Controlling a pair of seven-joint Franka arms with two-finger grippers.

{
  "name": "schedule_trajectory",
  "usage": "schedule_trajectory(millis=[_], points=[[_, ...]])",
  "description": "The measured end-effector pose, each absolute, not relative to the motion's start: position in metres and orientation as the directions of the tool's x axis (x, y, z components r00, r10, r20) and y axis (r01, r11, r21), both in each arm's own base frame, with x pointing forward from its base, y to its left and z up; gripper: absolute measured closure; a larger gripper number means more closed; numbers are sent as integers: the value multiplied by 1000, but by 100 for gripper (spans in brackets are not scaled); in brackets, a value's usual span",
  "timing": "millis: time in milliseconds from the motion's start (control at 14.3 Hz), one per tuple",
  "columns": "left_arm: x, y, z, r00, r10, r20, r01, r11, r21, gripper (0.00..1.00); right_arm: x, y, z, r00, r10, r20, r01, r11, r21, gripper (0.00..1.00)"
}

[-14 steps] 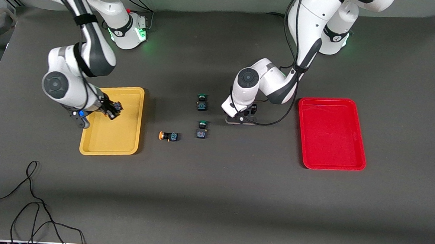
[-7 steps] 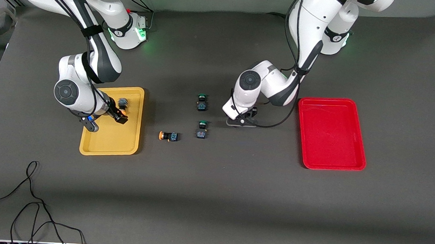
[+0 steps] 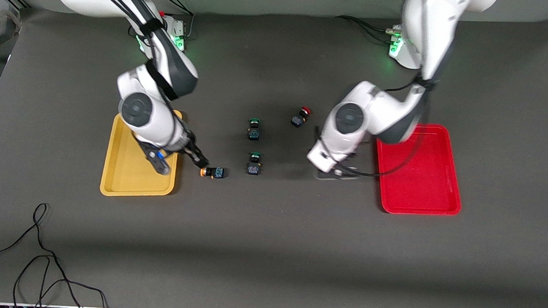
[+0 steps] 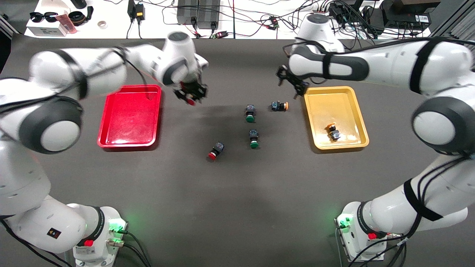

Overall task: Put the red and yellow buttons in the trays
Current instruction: 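Carry the red button into the red tray while the right gripper grasps another yellow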

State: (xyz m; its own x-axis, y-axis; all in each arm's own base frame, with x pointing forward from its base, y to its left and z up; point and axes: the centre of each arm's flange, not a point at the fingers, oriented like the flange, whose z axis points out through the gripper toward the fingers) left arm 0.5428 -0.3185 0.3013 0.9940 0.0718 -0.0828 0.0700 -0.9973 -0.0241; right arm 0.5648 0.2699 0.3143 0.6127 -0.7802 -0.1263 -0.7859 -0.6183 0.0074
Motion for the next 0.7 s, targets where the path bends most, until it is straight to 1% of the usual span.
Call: schedule_trajectory(millis=[140, 210, 350, 561, 701], points=[[564, -249, 328, 992, 57, -116, 52, -998, -42, 43, 588, 265, 278, 550, -822, -147, -833, -554, -16, 0], [572, -212, 332, 990, 47, -132, 42, -998, -44, 43, 594, 260, 255, 502, -852, -152, -862, -507, -2, 0], [582, -133, 320, 985, 19, -171, 13, -999, -34, 43, 596, 256, 219, 404, -902, -153, -909, -415, 43, 0], [570, -43, 279, 977, -2, -214, -3, -1000, -6, 43, 591, 258, 199, 319, -936, -149, -939, -334, 87, 0], [550, -24, 245, 979, -1, -203, 0, -1000, 5, 43, 586, 261, 191, 292, -945, -149, -945, -308, 106, 0]])
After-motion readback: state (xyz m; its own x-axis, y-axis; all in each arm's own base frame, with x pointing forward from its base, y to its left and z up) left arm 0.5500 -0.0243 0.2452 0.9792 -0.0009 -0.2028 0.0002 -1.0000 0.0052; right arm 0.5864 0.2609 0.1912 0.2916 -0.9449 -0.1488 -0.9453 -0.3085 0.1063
